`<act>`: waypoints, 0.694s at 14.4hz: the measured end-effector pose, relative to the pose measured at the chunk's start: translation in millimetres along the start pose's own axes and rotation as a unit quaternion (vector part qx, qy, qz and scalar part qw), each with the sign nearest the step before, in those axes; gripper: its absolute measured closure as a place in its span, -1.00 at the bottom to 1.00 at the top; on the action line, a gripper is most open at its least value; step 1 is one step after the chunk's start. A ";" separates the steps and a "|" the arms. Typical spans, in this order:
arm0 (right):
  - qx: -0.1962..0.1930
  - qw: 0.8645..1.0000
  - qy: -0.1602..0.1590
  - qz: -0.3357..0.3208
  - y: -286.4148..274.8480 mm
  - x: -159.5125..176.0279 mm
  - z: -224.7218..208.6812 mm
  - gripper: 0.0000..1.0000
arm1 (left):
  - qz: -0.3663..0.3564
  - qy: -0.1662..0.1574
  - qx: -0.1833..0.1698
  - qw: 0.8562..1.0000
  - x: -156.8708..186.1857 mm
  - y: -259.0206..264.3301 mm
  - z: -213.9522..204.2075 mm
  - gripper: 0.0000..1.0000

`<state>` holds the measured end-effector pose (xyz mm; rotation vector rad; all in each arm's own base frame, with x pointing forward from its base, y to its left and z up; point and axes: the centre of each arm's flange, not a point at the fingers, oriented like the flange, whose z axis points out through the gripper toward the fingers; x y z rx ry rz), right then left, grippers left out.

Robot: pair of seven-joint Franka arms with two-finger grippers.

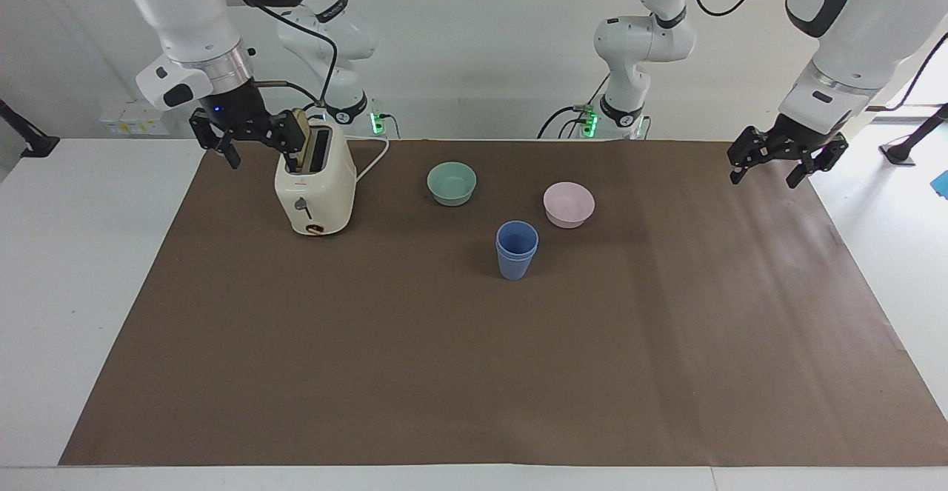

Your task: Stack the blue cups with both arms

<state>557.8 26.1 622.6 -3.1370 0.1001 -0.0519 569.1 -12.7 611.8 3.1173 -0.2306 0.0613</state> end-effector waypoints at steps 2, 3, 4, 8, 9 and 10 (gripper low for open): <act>0.000 1.000 0.000 0.000 0.0 0.0 0.1 -1.00 | 0.000 -0.001 0.000 1.000 -0.3 0.0 0.3 -1.00; 0.000 1.000 0.000 0.000 -0.1 0.0 0.1 -1.00 | 0.000 -0.002 0.000 1.000 -0.4 0.1 0.3 -1.00; 0.000 1.000 0.000 0.000 -0.3 -0.1 0.2 -1.00 | 0.000 -0.003 0.000 1.000 -0.6 0.1 0.5 -1.00; 0.000 1.000 0.000 -0.002 -2.0 -0.3 0.2 -1.00 | 0.000 -0.004 -0.001 1.000 -0.9 0.1 0.7 -1.00; 0.000 1.000 0.000 -0.003 -2.8 -0.4 0.2 -1.00 | 0.000 -0.004 -0.001 1.000 -0.9 0.1 0.7 -1.00; 0.000 1.000 0.000 -0.003 -3.6 -0.5 0.2 -1.00 | 0.000 -0.004 -0.001 1.000 -0.9 0.1 0.8 -1.00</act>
